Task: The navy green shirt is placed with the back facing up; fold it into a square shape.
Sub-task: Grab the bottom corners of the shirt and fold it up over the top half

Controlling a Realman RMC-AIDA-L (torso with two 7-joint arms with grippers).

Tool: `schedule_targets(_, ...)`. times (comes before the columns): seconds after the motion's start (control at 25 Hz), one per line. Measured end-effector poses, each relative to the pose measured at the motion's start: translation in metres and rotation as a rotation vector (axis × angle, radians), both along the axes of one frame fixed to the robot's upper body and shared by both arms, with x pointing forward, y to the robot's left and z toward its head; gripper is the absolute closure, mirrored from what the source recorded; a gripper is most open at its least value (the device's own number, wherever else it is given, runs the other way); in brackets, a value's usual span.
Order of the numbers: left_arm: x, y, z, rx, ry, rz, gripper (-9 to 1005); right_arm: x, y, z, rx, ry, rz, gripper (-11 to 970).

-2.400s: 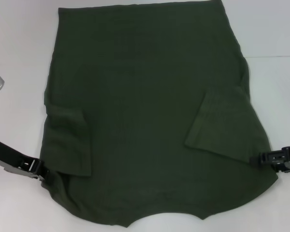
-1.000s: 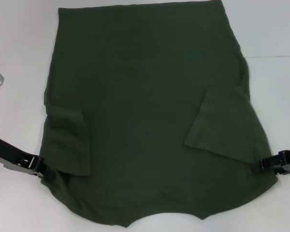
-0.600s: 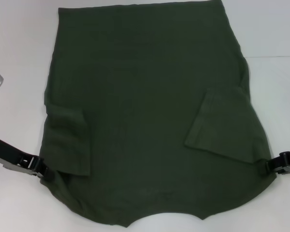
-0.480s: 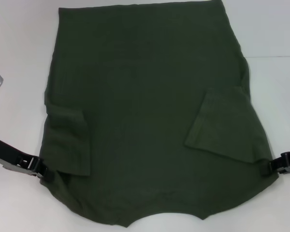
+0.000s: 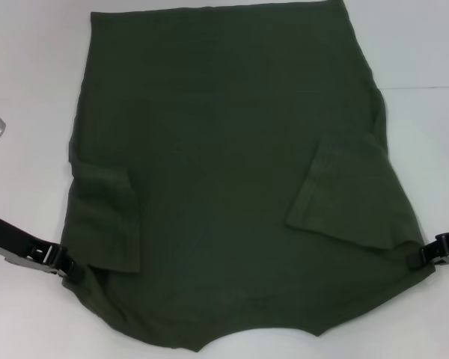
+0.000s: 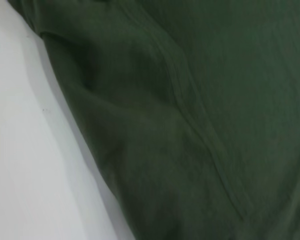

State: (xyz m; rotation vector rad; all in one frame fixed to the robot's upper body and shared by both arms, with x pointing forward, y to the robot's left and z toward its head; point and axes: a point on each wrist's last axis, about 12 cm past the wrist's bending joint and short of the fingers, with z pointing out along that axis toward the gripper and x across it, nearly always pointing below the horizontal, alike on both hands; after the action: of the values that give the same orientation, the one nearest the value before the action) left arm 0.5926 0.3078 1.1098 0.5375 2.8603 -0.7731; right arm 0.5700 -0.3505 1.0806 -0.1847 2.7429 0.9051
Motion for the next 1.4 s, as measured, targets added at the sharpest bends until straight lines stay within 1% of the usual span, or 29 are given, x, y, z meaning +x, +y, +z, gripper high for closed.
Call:
schedule_targets(0.28, -0.003, 0.003, -0.002, -0.008, -0.004, -0.015, 976, 0.001, 0.000, 0.001, -0.007, -0.011, 0.016, 897)
schedule_targets(0.6, -0.006, 0.004, -0.003, -0.007, -0.027, -0.069, 977, 0.004, -0.002, 0.006, -0.004, -0.027, 0.022, 897)
schedule_targets(0.84, -0.005, 0.007, 0.000, -0.008, -0.029, -0.081, 977, 0.003, 0.000, 0.009, 0.006, -0.026, 0.043, 897)
schedule_targets(1.12, -0.009, 0.010, 0.006, -0.023, -0.033, -0.154, 977, -0.004, -0.005, 0.016, 0.031, -0.022, 0.085, 897)
schedule_targets(1.4, -0.014, 0.013, 0.008, -0.032, -0.038, -0.203, 976, -0.011, -0.012, 0.021, 0.051, -0.022, 0.093, 897)
